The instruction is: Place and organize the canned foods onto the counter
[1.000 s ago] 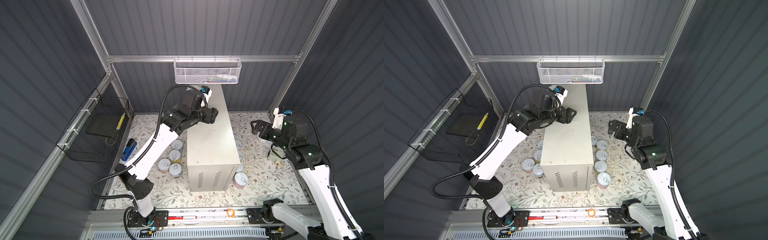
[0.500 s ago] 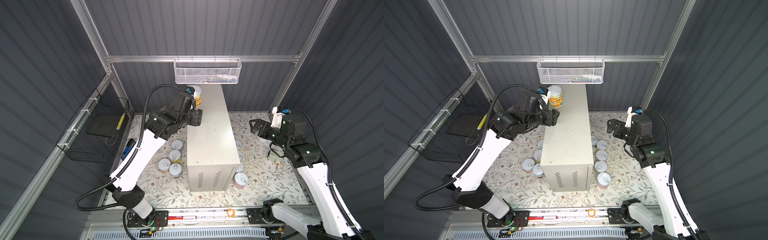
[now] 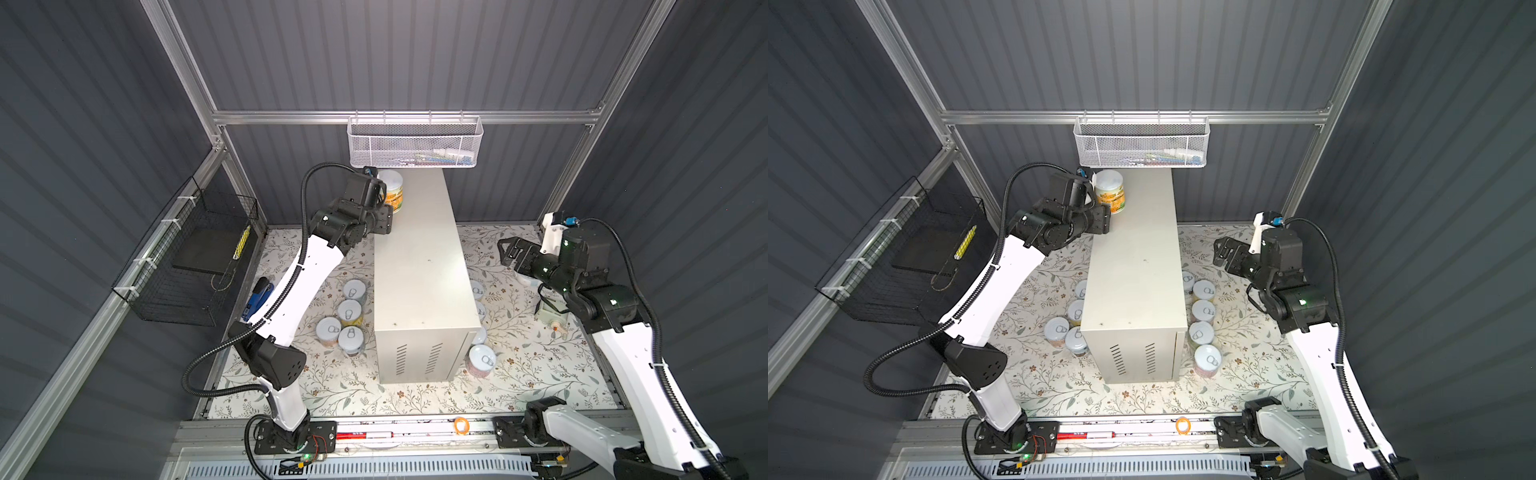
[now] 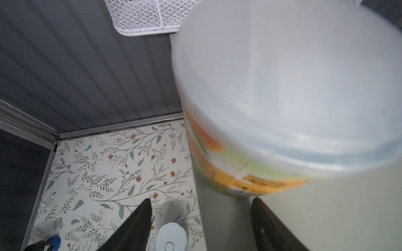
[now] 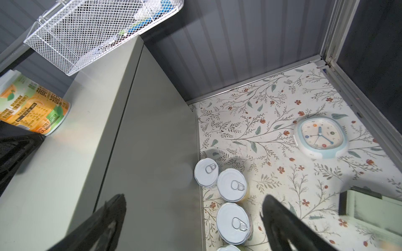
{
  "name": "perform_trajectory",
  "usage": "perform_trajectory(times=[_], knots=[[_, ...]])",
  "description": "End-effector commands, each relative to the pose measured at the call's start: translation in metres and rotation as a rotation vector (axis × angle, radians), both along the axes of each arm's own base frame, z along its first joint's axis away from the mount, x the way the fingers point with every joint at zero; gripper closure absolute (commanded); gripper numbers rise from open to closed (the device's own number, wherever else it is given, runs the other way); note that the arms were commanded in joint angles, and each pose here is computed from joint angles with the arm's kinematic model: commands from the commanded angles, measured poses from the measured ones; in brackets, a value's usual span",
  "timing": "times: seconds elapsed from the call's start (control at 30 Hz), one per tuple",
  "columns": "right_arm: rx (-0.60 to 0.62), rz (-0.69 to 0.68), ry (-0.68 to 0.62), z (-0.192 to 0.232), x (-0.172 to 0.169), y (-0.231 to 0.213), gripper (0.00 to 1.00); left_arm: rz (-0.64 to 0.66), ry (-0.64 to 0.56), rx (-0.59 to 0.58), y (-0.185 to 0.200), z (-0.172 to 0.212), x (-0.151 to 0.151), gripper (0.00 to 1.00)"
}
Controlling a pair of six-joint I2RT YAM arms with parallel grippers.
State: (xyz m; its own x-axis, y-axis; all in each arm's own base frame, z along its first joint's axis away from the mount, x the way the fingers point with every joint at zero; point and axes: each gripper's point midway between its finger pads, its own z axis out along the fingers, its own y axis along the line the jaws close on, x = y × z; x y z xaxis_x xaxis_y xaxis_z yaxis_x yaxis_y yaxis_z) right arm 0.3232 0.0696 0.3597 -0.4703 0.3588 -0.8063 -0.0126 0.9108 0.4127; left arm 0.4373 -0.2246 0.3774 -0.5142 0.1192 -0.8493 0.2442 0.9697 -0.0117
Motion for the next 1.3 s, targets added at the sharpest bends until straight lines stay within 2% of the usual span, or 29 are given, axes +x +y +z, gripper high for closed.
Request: perform_trajectory(times=[0.0,0.4,0.67,0.8,1.03,1.27], knots=[[-0.007,0.009,-0.033,0.011,0.005,0.002,0.01,-0.023,-0.057,-0.043,-0.005,0.016,0.013,0.27],[-0.026,0.002,-0.009,-0.002,0.017,0.002,0.02,-0.041,-0.129,-0.091,-0.024,0.027,0.058,0.27],[-0.029,-0.003,-0.029,0.007,0.022,0.002,0.01,-0.027,-0.163,-0.158,-0.027,0.024,0.090,0.31],[-0.039,-0.008,-0.005,-0.002,0.032,0.003,0.01,-0.036,-0.169,-0.192,-0.029,0.020,0.104,0.34],[-0.044,-0.014,0.013,-0.009,0.036,0.002,0.01,-0.063,-0.191,-0.234,-0.038,0.019,0.120,0.37],[-0.039,-0.013,0.018,-0.012,0.042,0.004,0.01,-0.135,-0.206,-0.268,-0.054,0.021,0.124,0.37]])
